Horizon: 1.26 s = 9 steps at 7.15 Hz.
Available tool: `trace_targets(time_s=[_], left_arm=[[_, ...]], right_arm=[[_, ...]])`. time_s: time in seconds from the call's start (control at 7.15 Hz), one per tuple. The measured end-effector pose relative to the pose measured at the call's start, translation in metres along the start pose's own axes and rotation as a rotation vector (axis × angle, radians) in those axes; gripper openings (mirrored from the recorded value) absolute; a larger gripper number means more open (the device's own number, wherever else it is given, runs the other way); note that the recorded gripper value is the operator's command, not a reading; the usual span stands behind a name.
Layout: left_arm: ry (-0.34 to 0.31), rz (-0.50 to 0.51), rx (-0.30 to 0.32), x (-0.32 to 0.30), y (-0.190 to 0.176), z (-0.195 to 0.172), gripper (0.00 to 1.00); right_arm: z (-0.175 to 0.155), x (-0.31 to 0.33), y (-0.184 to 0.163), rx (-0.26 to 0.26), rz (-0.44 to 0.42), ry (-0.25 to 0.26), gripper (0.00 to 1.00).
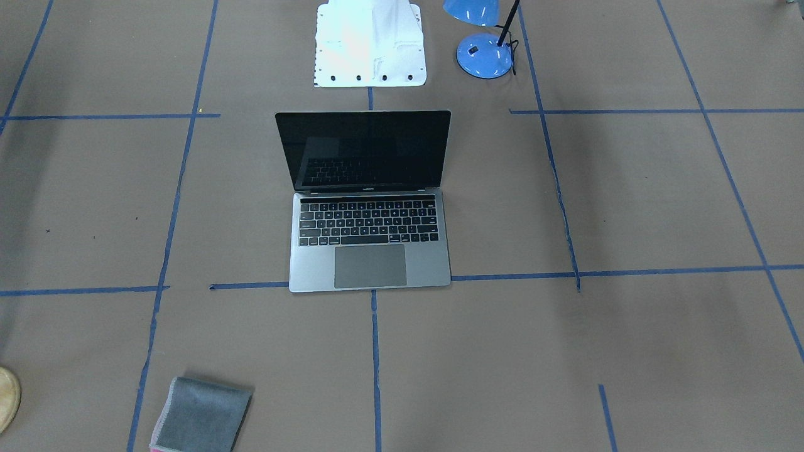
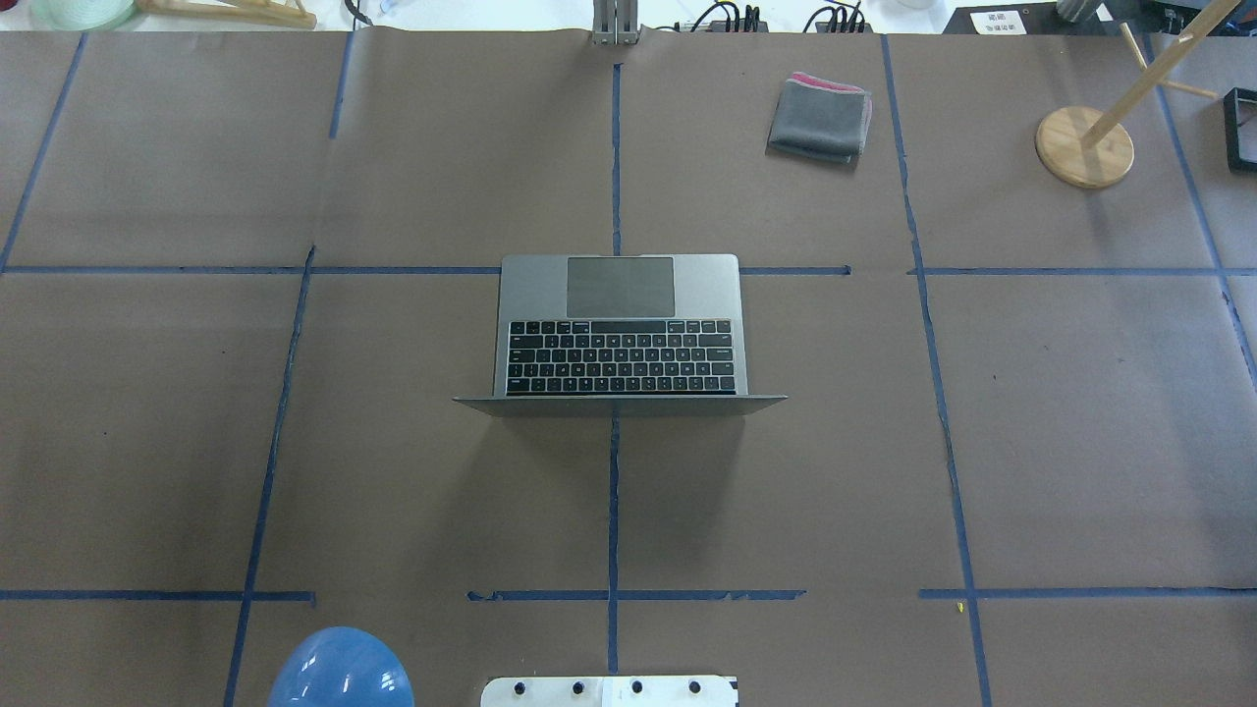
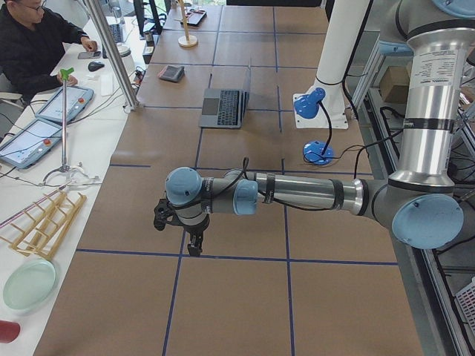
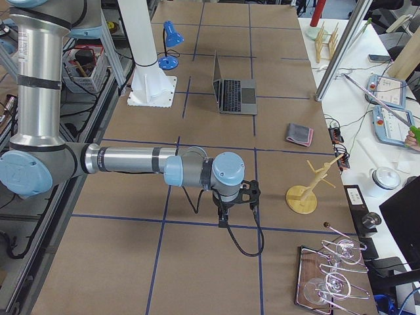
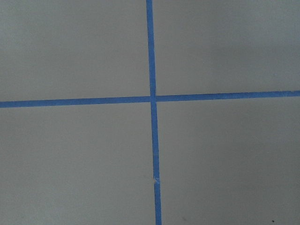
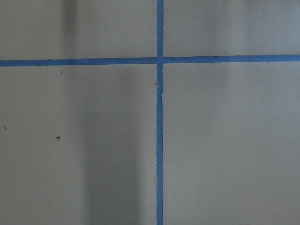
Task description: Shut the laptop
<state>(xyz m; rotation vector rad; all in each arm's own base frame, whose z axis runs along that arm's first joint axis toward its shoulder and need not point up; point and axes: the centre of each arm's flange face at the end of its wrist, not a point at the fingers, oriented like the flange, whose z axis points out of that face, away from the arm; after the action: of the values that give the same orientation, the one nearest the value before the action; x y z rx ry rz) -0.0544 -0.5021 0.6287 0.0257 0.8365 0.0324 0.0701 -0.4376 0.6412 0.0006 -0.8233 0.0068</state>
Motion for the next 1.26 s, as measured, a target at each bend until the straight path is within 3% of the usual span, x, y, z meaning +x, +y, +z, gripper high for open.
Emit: trace_targets(time_s=[1.26], left_arm=[[0.001,-0.006,-0.006,-0.0043,0.0066,0.0040,1.00]], right_arm=[[-0.0018,-0.0027,-0.0009,0.005,-0.001,-0.008,1.00]])
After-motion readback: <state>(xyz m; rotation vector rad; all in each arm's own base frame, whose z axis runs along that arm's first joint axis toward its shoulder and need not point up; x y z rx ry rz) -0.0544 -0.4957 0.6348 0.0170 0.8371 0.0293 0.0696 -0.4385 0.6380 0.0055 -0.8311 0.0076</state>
